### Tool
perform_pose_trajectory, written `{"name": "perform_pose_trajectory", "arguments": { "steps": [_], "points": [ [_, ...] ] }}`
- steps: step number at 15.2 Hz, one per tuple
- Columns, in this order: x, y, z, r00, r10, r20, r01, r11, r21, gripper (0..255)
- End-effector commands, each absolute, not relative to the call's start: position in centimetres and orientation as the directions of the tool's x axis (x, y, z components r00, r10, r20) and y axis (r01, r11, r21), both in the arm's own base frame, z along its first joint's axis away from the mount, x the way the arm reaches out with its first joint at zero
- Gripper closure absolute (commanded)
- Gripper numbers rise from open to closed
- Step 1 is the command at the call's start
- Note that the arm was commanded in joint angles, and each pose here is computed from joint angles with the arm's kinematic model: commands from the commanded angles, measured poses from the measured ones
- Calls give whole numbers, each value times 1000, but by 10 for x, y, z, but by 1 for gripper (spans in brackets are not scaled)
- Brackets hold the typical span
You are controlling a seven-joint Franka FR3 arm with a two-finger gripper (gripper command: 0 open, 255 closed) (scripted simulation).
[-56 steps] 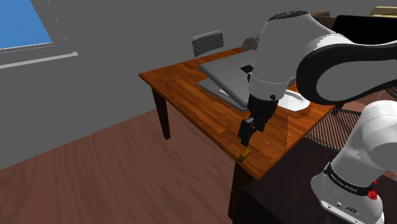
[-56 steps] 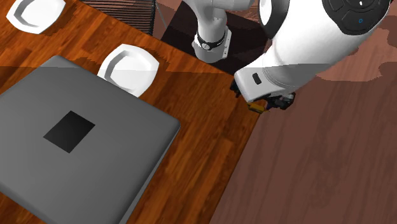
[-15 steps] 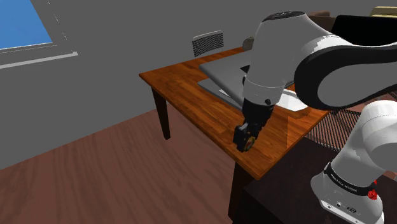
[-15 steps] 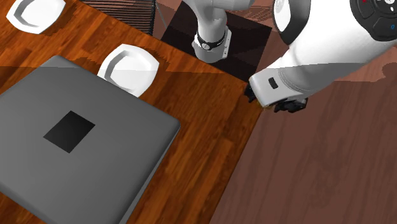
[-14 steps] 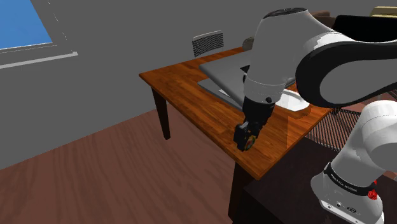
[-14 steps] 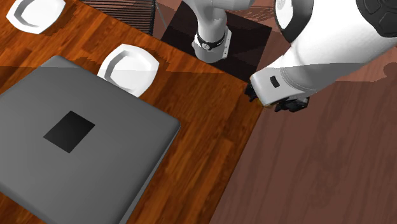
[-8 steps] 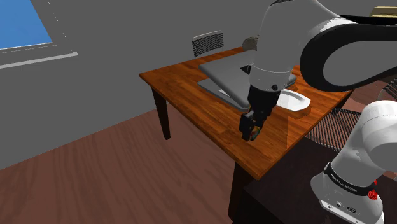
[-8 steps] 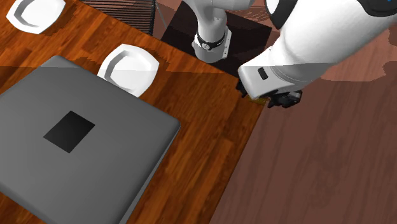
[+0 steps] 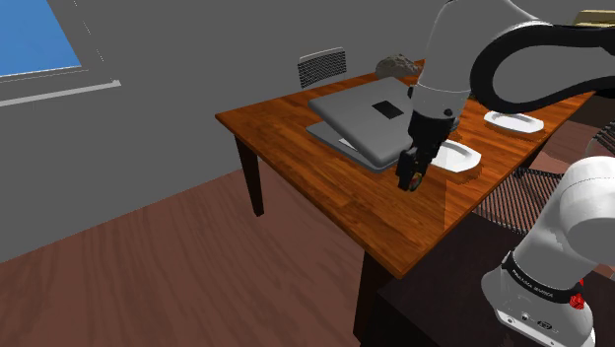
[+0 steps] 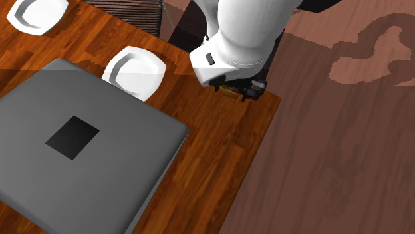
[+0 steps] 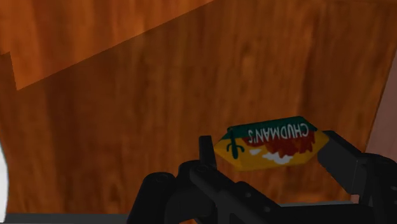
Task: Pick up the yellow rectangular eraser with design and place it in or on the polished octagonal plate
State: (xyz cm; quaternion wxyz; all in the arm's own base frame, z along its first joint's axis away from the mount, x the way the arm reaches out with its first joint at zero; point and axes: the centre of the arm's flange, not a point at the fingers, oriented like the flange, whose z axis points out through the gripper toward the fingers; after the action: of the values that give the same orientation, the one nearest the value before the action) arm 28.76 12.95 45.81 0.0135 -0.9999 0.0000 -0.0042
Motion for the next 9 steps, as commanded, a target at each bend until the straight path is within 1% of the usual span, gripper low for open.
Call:
{"name": "perform_pose_trajectory", "arguments": {
  "steps": [1, 9],
  "points": [
    [288, 105, 460, 1000, 2, 8, 2, -1000, -27, 255],
    [299, 0, 460, 1000, 2, 8, 2, -1000, -27, 255]
  ]
}}
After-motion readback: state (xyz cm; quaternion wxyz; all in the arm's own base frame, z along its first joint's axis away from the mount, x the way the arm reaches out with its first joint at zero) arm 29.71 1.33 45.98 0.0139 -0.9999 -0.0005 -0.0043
